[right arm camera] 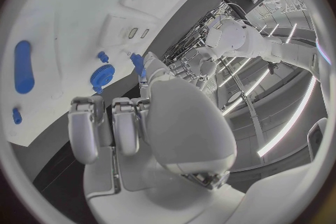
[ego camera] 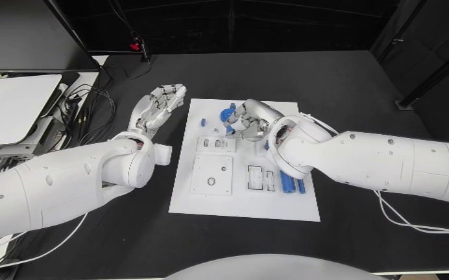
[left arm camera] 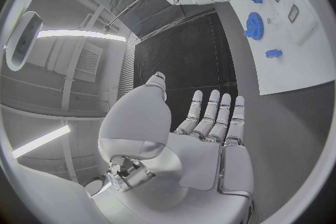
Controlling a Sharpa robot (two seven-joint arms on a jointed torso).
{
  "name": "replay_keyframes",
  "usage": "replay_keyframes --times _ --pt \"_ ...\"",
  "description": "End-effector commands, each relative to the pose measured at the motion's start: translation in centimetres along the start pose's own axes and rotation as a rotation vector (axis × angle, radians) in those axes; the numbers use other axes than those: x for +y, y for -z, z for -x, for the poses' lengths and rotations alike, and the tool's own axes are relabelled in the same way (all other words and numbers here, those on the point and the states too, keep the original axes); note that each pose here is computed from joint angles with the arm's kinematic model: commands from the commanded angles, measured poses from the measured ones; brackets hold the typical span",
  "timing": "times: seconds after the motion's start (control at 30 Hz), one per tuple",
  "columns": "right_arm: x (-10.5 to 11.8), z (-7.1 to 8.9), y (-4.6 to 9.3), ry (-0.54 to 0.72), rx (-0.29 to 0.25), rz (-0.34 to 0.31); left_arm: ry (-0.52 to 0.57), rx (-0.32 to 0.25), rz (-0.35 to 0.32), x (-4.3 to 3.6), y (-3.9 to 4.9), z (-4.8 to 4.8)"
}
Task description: Assemble the parts on the task board
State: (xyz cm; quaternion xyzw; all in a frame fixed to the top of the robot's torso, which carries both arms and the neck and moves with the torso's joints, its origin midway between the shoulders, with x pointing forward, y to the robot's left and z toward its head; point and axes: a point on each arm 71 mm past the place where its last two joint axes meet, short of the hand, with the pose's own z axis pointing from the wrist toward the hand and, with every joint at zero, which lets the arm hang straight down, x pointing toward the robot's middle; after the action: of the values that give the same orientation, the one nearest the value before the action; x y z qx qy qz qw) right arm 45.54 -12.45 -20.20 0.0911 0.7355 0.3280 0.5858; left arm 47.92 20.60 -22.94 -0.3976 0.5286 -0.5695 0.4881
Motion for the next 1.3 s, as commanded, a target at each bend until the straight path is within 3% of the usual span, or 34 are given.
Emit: replay_keyframes --times 0.03,0.63,1.3 --pt "0.2 -0.4 -0.3 0.013 0.011 -0.055 0.0 0.007 -0.316 -2.3 0.28 -0.11" --pt "0.1 -2.2 -1.3 0.013 0.052 -0.126 0.0 0.008 -0.314 -2.29 0.26 -0.16" --pt "0.2 -3.0 -1.1 0.002 0.072 -0.12 -0.001 0.007 -0.311 -2.25 0.21 -0.16"
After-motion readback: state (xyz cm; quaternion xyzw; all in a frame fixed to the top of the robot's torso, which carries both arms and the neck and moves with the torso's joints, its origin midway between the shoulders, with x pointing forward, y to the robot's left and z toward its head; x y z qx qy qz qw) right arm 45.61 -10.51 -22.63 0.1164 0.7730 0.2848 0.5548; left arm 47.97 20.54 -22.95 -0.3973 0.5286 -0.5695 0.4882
